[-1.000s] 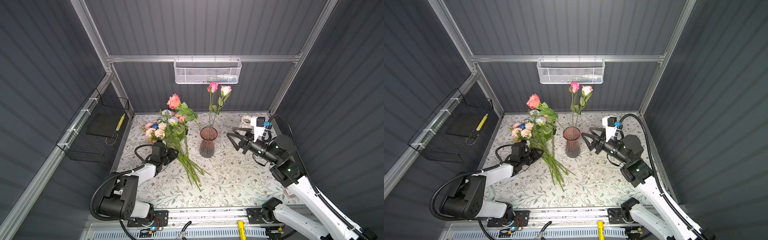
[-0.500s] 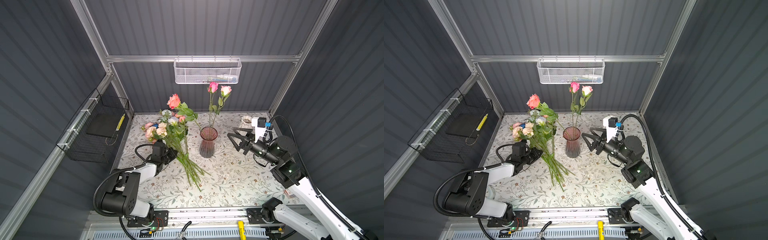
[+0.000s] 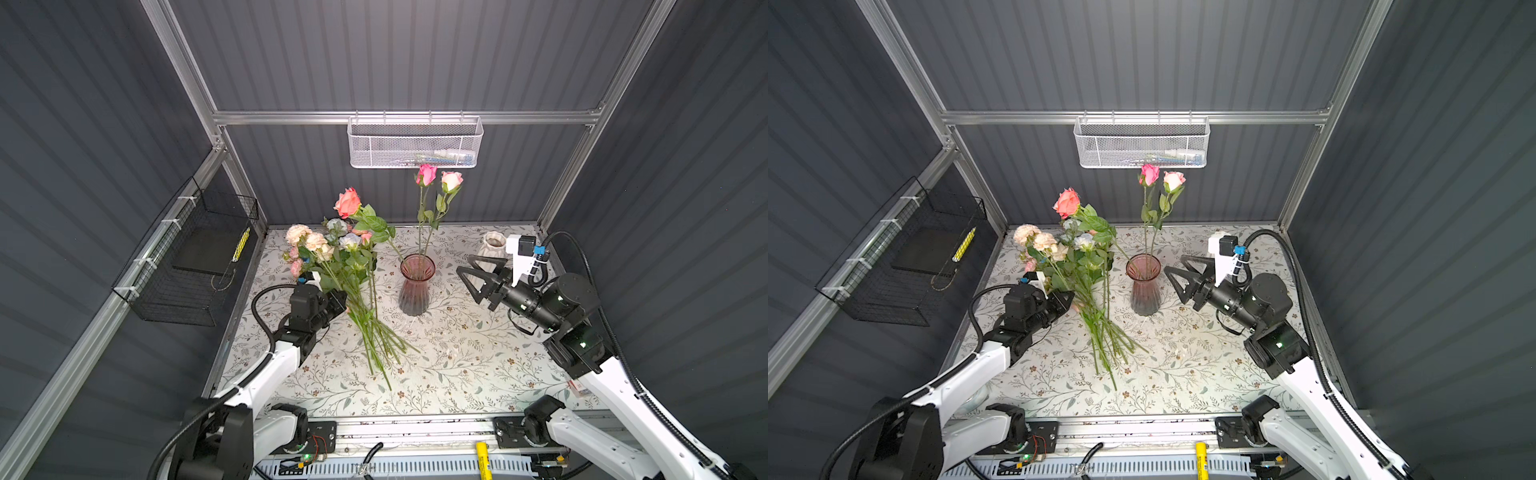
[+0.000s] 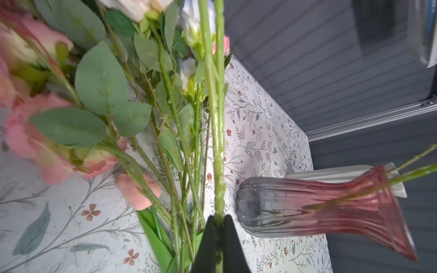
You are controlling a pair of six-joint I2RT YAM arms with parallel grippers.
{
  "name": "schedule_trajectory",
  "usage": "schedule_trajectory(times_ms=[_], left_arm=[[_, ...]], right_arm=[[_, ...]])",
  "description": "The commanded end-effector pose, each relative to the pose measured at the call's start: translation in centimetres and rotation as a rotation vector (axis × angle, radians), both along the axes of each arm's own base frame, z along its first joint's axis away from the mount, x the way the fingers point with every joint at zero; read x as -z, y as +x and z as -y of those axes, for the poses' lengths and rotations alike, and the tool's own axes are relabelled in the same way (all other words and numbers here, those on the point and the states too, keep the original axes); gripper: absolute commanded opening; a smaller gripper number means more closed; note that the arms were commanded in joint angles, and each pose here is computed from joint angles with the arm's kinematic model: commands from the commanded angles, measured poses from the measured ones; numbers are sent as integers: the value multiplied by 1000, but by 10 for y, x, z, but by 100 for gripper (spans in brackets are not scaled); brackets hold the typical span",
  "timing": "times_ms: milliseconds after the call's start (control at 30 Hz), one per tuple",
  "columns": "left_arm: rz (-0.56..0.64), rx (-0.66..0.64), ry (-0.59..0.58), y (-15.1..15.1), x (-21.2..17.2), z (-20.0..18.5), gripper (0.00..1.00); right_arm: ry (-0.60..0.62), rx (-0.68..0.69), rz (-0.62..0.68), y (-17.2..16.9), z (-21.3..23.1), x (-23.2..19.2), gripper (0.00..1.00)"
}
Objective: Arrange the flowers into the vase
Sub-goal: 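Grasp the bunch stems with the left gripper and pull up white roses, then lift the white roses with the left gripper while the right grasps their stem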
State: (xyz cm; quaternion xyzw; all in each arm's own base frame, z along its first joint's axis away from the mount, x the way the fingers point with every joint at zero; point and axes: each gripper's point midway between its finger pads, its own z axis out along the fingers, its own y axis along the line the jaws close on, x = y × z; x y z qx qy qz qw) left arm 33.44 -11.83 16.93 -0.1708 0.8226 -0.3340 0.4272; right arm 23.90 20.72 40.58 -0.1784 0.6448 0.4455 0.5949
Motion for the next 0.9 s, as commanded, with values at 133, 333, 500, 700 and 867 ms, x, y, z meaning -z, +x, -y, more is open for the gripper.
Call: schedule_trajectory(times_ms=[133,333,500,700,867], left_arm=[[235,-58,80,-24,-108,-24,0],[438,7,42,-58,-206,-20,0],[602,104,11,-95,-280,-11,0],[686,384,-62,-123,-325,28,0],[711,552,-96,-135,-331,49,0]], right_arm=[[35,-25,55,-11,2,-23,69],[28,-138,110,-29,-8,-39,66],[-29,-305,119,-42,-38,-53,66],[-225,-493,114,-60,-116,-44,69],[-316,-621,95,-71,-171,-42,69]])
